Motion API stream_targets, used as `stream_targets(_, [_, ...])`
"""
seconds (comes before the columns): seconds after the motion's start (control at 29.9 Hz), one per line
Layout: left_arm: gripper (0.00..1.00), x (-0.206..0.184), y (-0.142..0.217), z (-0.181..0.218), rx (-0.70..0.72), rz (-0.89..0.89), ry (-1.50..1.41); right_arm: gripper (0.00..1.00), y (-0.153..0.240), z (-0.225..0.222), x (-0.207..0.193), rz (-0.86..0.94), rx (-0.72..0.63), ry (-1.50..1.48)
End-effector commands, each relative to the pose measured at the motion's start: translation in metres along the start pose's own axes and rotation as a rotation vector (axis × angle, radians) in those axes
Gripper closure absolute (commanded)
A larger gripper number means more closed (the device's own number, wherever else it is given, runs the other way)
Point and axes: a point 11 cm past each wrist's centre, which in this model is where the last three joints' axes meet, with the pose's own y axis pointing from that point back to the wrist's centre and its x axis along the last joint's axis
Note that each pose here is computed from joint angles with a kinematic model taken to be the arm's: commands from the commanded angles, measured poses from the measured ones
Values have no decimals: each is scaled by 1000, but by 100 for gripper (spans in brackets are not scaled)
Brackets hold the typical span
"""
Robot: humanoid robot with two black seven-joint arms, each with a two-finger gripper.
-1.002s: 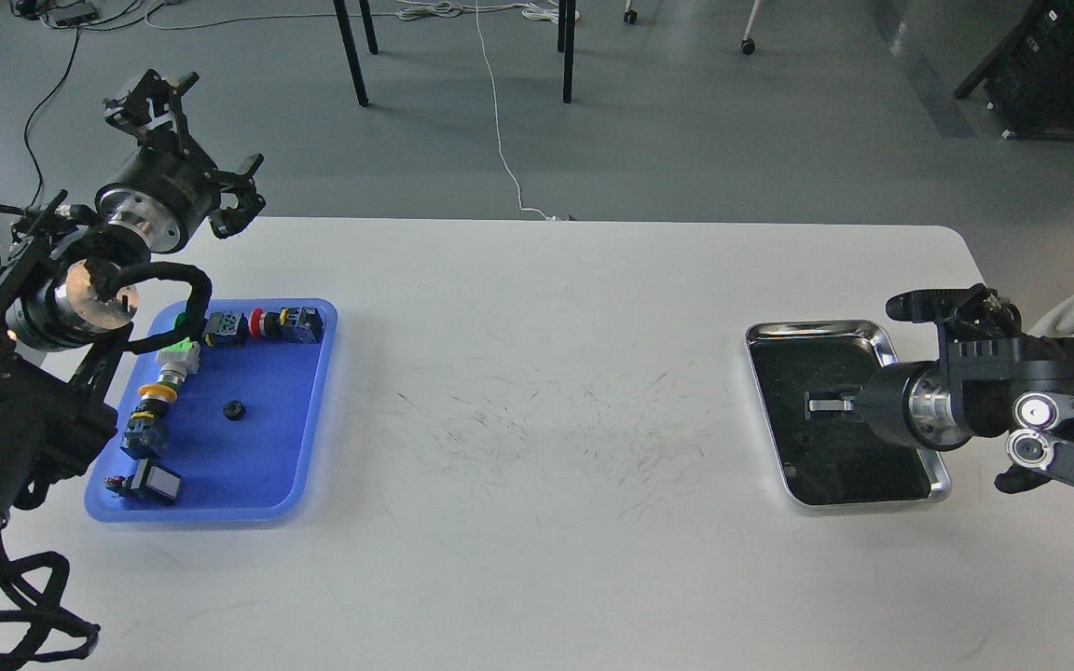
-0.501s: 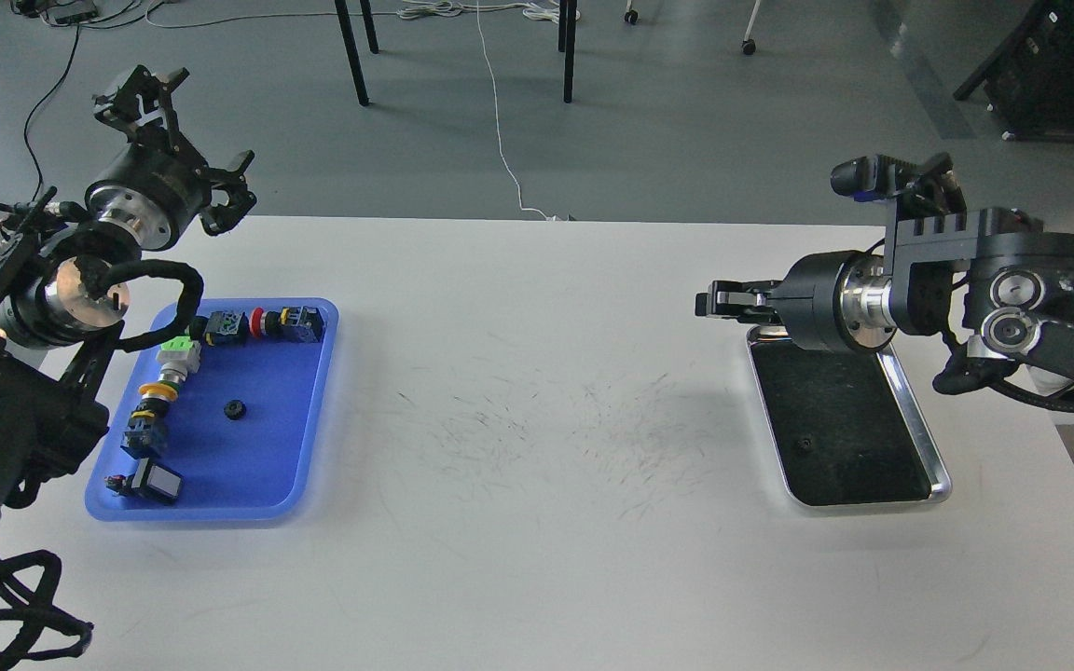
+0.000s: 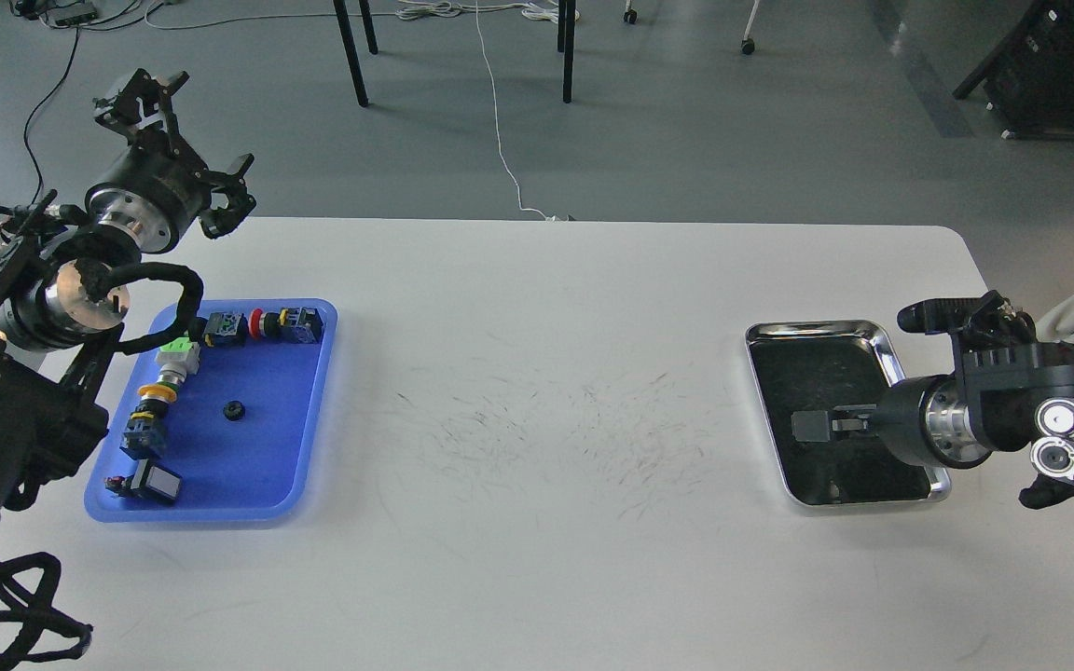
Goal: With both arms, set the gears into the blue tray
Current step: 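Grasp a second black gear in the metal tray with the right gripper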
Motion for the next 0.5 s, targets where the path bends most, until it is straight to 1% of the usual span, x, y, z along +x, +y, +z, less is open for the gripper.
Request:
stream_targets(0.0, [1, -1, 0, 0, 0, -2, 0, 7, -11, 2, 0, 2, -15, -4])
stream_targets(0.33, [1, -2, 0, 1, -1, -5, -1, 11, -25, -2, -2, -11, -16, 4])
stream_targets(0.43, [1, -1, 0, 1, -1, -2, -2, 15, -26, -2, -5, -18, -16, 4])
stream_targets(0.47, [1, -2, 0, 1, -1, -5, -1, 19, -27, -4, -6, -20, -12, 5])
